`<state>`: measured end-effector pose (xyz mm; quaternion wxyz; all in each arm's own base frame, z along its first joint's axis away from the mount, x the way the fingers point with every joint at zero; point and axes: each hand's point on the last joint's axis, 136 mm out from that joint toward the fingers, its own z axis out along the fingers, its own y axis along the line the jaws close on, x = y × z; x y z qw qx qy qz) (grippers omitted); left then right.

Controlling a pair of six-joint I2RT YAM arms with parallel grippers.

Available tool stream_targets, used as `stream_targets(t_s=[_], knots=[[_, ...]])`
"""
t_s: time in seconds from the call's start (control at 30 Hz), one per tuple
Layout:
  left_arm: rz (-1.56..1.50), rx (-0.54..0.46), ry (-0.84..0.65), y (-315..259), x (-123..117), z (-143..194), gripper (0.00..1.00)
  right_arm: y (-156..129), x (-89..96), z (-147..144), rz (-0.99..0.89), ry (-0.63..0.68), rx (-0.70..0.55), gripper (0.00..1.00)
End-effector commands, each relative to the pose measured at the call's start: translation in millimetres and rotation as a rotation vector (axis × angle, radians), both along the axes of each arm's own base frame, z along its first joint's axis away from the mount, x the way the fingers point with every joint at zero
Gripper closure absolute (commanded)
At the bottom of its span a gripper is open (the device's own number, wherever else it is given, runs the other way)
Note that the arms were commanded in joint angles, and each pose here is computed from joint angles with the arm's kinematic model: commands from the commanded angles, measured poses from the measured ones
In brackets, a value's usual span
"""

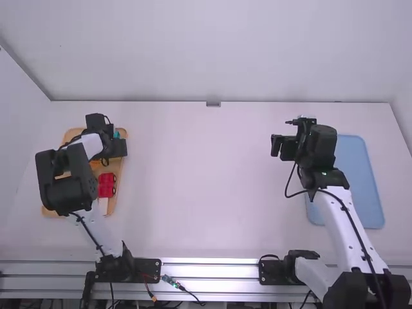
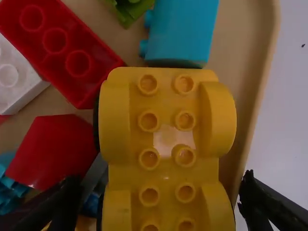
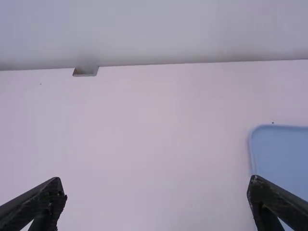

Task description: Assemble lego blocks to make yellow taxi

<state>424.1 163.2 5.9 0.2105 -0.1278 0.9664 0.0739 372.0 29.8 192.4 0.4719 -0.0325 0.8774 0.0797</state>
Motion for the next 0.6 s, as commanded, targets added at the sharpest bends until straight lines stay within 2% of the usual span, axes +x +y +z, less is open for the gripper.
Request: stream_targets(t_s=[0.0, 0.57], knots=[[0.031, -0.014, -0.006, 12.7, 1.0, 2.8, 0.15, 4.8, 7.0, 14.6, 0.013, -0.032, -0.001, 0.01], [-0.038, 0.016, 0.029, 17.5, -4.6, 2.0, 0.19, 4.4, 6.9, 14.6, 0.025, -0.035, -0.018, 0.01]])
